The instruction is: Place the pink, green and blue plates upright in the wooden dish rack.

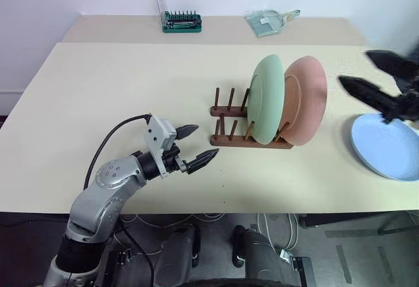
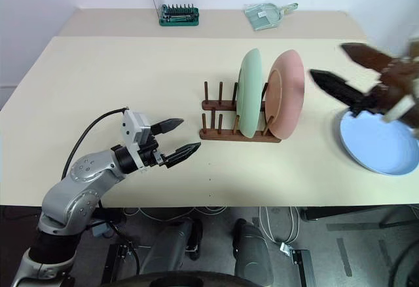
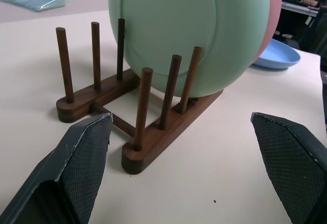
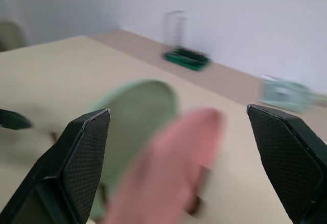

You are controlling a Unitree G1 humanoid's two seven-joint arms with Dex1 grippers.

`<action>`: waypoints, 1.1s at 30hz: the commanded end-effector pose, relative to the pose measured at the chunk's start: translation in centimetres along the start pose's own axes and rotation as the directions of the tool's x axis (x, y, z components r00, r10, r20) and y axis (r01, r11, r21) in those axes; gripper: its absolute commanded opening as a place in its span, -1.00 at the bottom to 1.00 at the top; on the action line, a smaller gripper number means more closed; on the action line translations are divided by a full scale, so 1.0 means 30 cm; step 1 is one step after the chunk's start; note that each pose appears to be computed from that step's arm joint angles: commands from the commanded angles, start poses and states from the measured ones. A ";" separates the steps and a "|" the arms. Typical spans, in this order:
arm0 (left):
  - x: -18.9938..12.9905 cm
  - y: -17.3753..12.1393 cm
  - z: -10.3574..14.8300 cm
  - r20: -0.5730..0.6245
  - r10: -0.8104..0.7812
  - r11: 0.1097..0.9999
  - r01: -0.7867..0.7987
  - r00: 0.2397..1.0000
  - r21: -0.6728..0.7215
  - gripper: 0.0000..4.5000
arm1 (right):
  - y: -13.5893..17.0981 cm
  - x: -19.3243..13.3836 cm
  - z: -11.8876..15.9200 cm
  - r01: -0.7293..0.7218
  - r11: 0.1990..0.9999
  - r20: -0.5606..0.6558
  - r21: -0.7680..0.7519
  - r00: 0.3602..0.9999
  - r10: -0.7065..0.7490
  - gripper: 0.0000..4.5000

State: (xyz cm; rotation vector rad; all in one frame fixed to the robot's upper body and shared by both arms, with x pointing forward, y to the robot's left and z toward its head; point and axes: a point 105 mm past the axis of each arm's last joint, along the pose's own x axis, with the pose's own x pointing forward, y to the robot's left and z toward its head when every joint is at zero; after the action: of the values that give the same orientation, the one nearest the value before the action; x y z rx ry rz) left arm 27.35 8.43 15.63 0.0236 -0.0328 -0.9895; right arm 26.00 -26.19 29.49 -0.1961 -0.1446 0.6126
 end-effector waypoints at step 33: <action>-0.019 0.003 -0.017 0.021 -0.037 0.999 0.037 0.999 0.034 1.00 | -0.239 -0.118 -0.413 0.185 0.816 -0.493 -0.547 0.717 -0.493 -0.99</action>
State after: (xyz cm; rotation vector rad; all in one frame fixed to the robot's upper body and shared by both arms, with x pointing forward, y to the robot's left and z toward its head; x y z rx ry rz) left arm 27.17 8.97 14.36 0.0259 -0.0250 -1.0178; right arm 28.39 -35.60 13.37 -0.7348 0.4812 0.1832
